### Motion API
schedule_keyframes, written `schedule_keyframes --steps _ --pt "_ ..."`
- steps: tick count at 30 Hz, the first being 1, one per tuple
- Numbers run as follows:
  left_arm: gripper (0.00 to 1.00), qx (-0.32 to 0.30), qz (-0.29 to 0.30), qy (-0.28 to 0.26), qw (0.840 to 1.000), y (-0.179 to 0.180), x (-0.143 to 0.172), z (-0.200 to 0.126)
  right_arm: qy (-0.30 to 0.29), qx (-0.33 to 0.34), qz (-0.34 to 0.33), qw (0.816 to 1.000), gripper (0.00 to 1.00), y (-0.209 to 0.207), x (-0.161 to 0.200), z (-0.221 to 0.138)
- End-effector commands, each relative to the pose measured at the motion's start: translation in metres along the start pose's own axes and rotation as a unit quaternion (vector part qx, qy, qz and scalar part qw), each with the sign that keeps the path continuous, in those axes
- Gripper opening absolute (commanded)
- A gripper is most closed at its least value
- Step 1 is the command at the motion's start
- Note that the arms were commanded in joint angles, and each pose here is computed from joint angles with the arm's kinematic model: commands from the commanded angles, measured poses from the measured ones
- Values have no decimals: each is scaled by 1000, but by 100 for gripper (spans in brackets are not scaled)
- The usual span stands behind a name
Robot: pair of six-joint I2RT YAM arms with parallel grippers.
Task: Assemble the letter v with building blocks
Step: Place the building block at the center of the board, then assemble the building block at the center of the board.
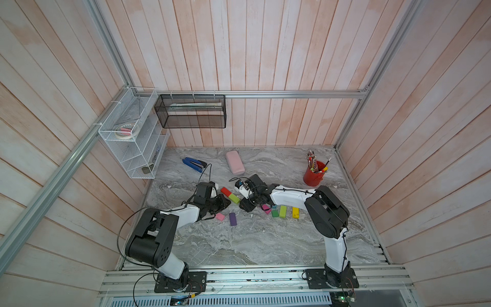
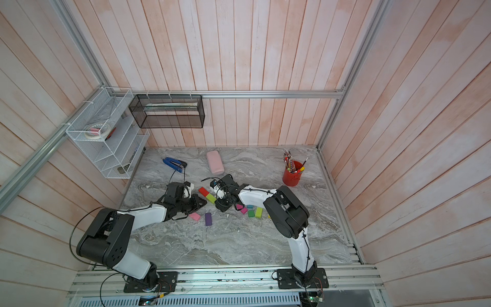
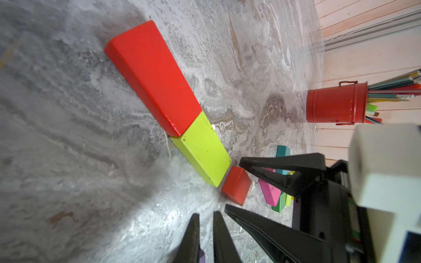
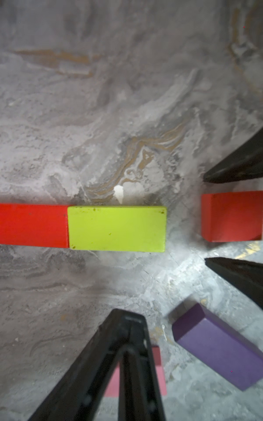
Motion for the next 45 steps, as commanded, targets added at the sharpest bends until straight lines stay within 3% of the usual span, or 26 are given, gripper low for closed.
schedule_keyframes --steps 1,6,17,28,45 --pt "14 8 2 8 1000 2 7 3 -48 3 40 998 56 -1 -17 -35" --pt "11 16 5 13 1000 2 13 3 -90 -20 109 990 48 -3 -4 -58" --pt "0 16 10 28 999 0 26 10 -56 -64 156 984 0 2 34 -31" --pt "0 -3 6 24 1000 4 32 12 -29 -77 170 982 0 -6 47 -3" --pt "0 -16 17 30 999 2 27 17 -29 -93 178 979 0 -5 44 10"
Point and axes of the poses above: each gripper's point midway between its finger pads, its own z axis out along the fingers, its own y axis along the line the jaws close on, x = y × z, the point moved 1 cm from there along -z, back along the fingers, and after that the axes turned 11 degrees about -z, right-handed, at the moved point
